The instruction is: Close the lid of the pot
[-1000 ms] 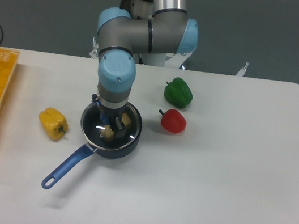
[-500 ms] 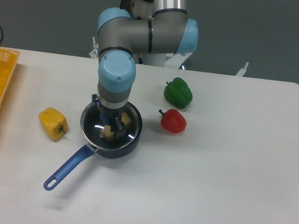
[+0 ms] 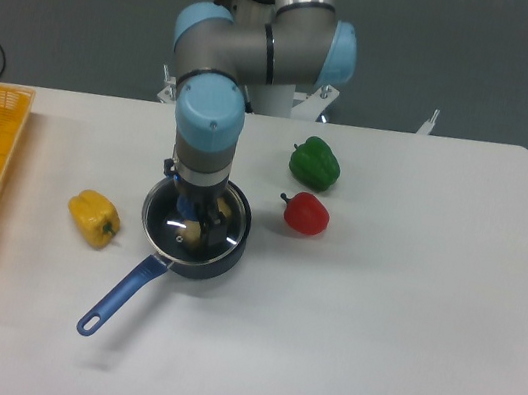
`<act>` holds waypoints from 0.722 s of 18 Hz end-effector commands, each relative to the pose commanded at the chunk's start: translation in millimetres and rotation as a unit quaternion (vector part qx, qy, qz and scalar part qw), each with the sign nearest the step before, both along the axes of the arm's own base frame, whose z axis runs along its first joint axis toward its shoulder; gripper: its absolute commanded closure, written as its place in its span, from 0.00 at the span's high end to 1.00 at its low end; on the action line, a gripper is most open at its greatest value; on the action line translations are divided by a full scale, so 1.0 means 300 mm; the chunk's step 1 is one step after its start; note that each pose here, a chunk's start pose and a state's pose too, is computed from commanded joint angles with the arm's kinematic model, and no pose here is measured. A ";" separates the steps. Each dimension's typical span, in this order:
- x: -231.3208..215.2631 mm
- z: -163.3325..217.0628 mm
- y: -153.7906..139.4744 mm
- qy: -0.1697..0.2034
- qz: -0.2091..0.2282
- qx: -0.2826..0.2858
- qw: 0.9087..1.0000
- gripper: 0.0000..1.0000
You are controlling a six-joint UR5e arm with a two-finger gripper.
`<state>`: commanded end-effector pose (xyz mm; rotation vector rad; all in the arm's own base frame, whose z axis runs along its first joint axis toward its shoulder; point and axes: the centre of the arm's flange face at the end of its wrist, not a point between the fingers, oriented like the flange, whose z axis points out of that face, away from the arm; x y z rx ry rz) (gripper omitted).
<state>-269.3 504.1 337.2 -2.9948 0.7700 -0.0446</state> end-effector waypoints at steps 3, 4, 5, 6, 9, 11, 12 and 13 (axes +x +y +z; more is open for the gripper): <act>-0.155 0.067 -0.066 0.017 0.017 0.015 1.000 1.00; -0.232 0.092 -0.106 0.023 0.014 0.018 0.999 1.00; -0.310 0.107 -0.154 0.028 0.005 0.020 0.999 1.00; -0.398 0.123 -0.220 0.034 -0.006 0.022 0.999 1.00; -0.604 0.118 -0.383 0.044 -0.048 0.022 0.998 1.00; -0.724 0.079 -0.478 0.042 -0.087 0.017 0.995 1.00; -0.772 0.068 -0.524 0.044 -0.101 0.016 0.994 1.00; -0.800 0.052 -0.546 0.042 -0.118 0.015 0.992 1.00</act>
